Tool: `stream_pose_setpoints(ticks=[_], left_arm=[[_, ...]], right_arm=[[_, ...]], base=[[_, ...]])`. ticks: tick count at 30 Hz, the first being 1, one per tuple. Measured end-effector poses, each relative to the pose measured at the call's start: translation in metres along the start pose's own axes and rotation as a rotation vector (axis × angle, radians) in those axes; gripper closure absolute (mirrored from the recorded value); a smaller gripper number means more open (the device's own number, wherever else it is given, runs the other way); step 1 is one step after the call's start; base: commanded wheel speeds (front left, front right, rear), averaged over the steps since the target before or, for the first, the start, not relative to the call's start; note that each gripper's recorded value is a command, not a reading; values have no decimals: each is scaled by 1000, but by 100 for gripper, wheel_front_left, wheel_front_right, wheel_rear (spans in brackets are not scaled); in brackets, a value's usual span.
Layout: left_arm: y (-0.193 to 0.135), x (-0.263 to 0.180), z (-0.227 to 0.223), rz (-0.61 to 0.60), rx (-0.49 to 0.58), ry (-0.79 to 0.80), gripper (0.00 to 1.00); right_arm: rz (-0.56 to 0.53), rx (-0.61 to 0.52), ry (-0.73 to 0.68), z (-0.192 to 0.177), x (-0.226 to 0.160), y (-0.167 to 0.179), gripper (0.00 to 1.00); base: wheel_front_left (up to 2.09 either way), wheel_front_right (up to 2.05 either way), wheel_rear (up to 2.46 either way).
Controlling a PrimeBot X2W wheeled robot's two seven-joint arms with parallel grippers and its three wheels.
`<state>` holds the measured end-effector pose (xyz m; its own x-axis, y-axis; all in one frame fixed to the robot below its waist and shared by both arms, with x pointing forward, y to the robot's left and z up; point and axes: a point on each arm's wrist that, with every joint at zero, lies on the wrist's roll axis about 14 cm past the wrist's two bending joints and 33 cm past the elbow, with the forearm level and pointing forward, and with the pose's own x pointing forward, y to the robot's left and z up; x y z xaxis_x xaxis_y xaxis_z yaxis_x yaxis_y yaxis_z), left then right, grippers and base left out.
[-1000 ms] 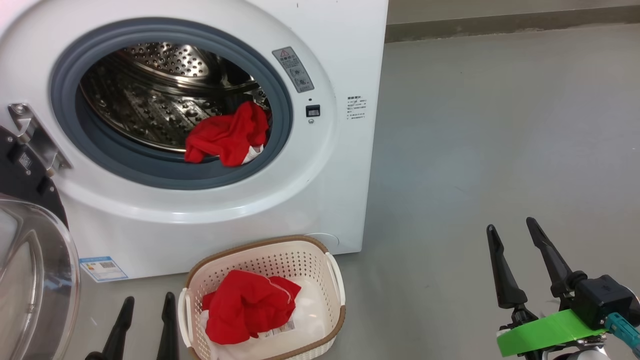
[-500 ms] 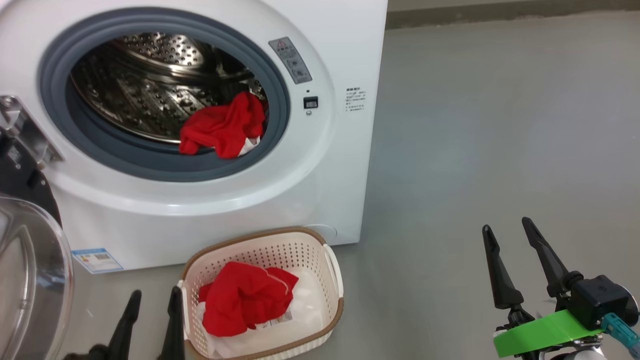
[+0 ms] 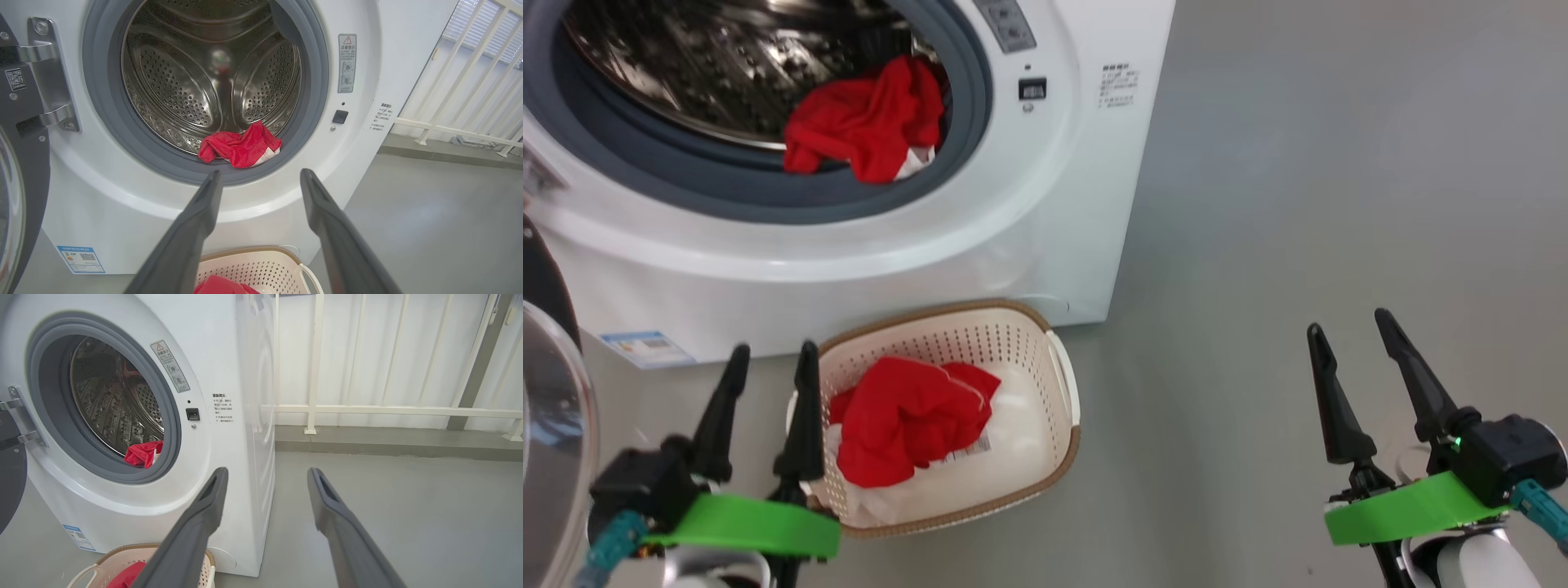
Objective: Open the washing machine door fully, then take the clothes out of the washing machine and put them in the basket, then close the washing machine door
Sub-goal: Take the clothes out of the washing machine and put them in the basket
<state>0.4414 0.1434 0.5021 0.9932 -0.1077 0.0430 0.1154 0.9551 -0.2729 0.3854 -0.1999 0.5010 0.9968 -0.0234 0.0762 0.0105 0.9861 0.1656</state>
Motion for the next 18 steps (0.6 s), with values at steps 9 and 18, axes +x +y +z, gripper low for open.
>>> stream_pose_setpoints(ticks=[9,18], left_arm=[[5,59,-13,-1,-33,3,0],[15,116,-34,-5,-20,18,0]], right_arm=[[22,0,55,-27,27,5,0],[25,-5,111,-57,48,3,0]], base=[[0,0,0],[0,0,0]])
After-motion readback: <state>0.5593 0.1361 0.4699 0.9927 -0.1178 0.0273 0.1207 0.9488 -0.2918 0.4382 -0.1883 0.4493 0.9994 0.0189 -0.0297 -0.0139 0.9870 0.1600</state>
